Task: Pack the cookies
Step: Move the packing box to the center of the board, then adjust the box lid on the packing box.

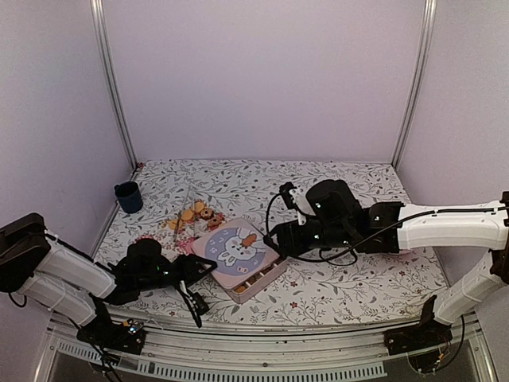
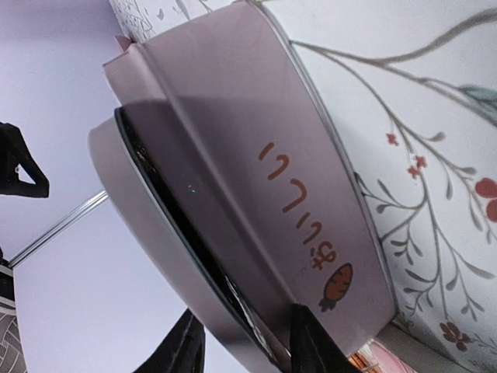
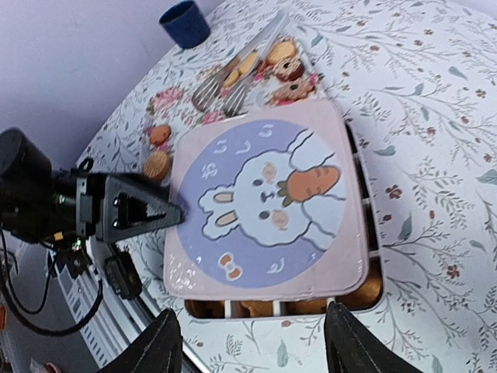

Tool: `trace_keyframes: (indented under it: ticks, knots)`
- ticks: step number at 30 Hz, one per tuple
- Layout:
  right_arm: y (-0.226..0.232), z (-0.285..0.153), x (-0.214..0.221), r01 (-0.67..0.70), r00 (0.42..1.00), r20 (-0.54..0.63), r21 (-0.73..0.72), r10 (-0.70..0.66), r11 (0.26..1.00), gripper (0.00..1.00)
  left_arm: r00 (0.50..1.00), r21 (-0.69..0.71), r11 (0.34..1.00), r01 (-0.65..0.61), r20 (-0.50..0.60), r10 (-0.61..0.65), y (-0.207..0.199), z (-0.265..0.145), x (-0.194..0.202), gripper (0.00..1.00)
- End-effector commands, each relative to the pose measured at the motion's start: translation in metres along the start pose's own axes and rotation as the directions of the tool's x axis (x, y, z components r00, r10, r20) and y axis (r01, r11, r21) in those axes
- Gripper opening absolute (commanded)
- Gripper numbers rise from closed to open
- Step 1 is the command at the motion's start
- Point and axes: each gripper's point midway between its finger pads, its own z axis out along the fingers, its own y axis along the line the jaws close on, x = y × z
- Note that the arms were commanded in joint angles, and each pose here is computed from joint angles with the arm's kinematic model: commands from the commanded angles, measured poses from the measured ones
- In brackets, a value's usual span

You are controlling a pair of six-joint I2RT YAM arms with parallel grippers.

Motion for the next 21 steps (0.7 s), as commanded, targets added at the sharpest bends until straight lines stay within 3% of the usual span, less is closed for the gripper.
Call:
trace_keyframes:
  ticks: [1, 9, 13, 19, 21]
  knots:
    - [-0.043, 0.007, -0.014, -0.066, 0.998, 0.013, 0.093, 0.065, 0.994, 0.66, 0.999, -0.076, 0.997, -0.025, -0.034, 0.022, 0.022, 0.004, 0.013, 0.4]
    - [-0.073, 0.059, -0.011, -0.06, 0.993, -0.091, 0.184, 0.078, 0.981, 0.69, 0.995, -0.121, 0.988, -0.095, -0.022, 0.093, 0.031, 0.006, 0.011, 0.44]
    - [-0.076, 0.087, -0.003, -0.05, 0.988, -0.136, 0.192, 0.078, 0.98, 0.71, 0.996, -0.128, 0.987, -0.094, -0.026, 0.091, 0.033, 0.008, 0.011, 0.55]
    - [-0.08, 0.096, 0.004, -0.056, 0.984, -0.154, 0.2, 0.087, 0.978, 0.71, 0.999, -0.051, 0.999, 0.014, -0.039, -0.016, 0.021, 0.002, 0.015, 0.65]
    - [-0.082, 0.095, 0.007, -0.056, 0.983, -0.158, 0.205, 0.089, 0.977, 0.71, 0.997, 0.002, 0.997, 0.076, -0.021, -0.076, 0.015, -0.003, 0.012, 0.74]
